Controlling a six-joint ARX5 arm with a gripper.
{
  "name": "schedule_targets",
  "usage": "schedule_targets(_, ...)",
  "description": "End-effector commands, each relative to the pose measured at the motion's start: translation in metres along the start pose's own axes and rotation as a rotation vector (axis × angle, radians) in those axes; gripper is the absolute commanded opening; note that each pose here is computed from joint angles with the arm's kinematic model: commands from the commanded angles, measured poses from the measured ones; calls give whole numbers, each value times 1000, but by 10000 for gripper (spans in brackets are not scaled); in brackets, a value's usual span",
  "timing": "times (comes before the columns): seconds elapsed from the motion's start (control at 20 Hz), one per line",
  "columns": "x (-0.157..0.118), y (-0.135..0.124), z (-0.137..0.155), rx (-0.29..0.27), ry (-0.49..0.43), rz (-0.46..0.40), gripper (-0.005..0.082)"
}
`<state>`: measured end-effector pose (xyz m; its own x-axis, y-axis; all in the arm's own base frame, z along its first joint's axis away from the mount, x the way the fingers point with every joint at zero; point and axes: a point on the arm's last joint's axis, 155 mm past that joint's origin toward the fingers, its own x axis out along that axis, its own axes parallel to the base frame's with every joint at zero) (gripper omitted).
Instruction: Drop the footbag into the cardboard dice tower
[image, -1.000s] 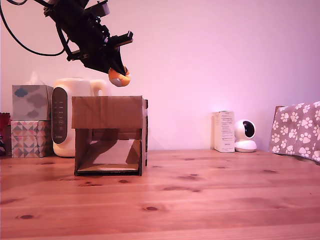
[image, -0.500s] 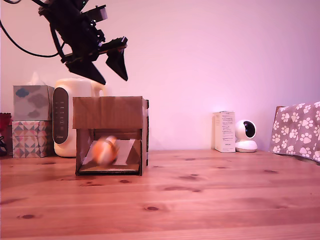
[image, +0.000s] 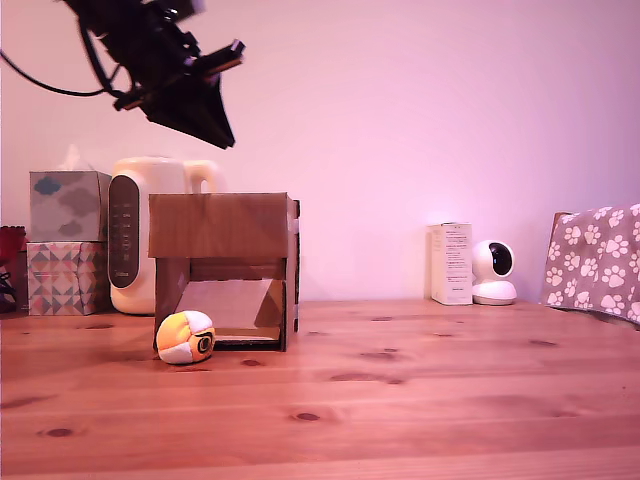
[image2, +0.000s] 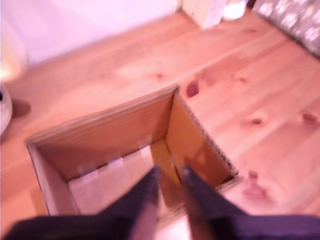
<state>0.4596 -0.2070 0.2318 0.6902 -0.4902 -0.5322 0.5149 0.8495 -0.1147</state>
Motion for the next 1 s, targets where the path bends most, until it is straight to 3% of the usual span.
schedule_targets(0.0,-14,-5,-2,20,-50,-12,-19)
schedule_targets(0.2,-35,-13,-29,34,-113,-25,-18)
schedule_targets(0.65,-59,-18,-94,-9,-187,-22,-18)
schedule_targets(0.95,-60,-6,-145,-78,-130,6,-18)
